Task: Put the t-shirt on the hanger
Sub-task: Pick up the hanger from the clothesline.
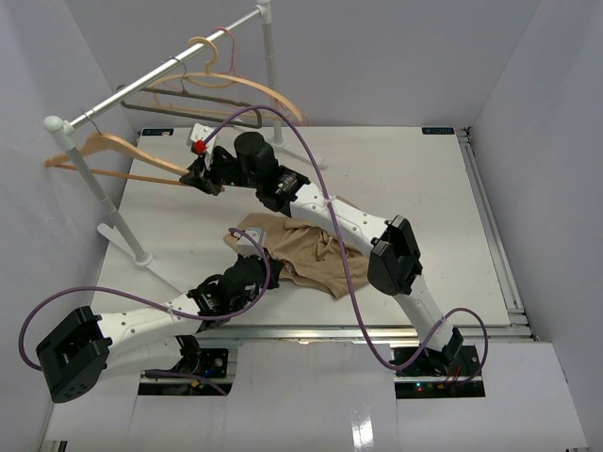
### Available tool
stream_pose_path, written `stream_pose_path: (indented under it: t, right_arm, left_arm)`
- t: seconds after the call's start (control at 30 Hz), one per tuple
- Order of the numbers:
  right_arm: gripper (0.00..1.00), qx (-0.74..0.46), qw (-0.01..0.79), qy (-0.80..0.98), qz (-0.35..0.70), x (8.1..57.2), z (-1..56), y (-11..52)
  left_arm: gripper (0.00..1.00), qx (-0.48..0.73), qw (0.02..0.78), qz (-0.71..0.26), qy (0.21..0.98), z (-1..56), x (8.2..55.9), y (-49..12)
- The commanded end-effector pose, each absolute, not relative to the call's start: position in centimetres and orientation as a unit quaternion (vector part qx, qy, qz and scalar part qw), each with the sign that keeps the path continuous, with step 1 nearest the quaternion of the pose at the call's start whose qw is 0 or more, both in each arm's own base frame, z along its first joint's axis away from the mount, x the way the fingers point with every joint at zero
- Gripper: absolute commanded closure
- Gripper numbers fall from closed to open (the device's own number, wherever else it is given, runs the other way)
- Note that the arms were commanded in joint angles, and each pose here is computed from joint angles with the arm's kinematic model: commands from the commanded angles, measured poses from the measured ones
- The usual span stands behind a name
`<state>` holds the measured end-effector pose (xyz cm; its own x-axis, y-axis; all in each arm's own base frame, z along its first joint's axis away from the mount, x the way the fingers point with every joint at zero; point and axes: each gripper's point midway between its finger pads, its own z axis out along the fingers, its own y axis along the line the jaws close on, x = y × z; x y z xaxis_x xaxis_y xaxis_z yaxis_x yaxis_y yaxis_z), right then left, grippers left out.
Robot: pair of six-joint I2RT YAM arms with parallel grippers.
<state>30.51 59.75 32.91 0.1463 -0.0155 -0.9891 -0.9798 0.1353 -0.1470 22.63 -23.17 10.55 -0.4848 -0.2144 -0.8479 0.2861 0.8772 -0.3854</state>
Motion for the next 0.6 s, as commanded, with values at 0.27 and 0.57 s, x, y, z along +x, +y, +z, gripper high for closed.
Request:
stream_pose_path:
  t: [0.27,0.57]
  right_arm:
    - [0.92,-0.448,0.655,0.456,0.403,30.6,42.3,56.5]
    - [0.92,-0.451,0.659,0.458,0.391,30.2,43.1,55.4]
  left_arm:
    - [1.00,0.009,0.527,-0.256,0.810,12.9,23.0,-23.0]
    - [1.00,0.007,0.532,-0.252,0.808,13.2,23.1,-22.8]
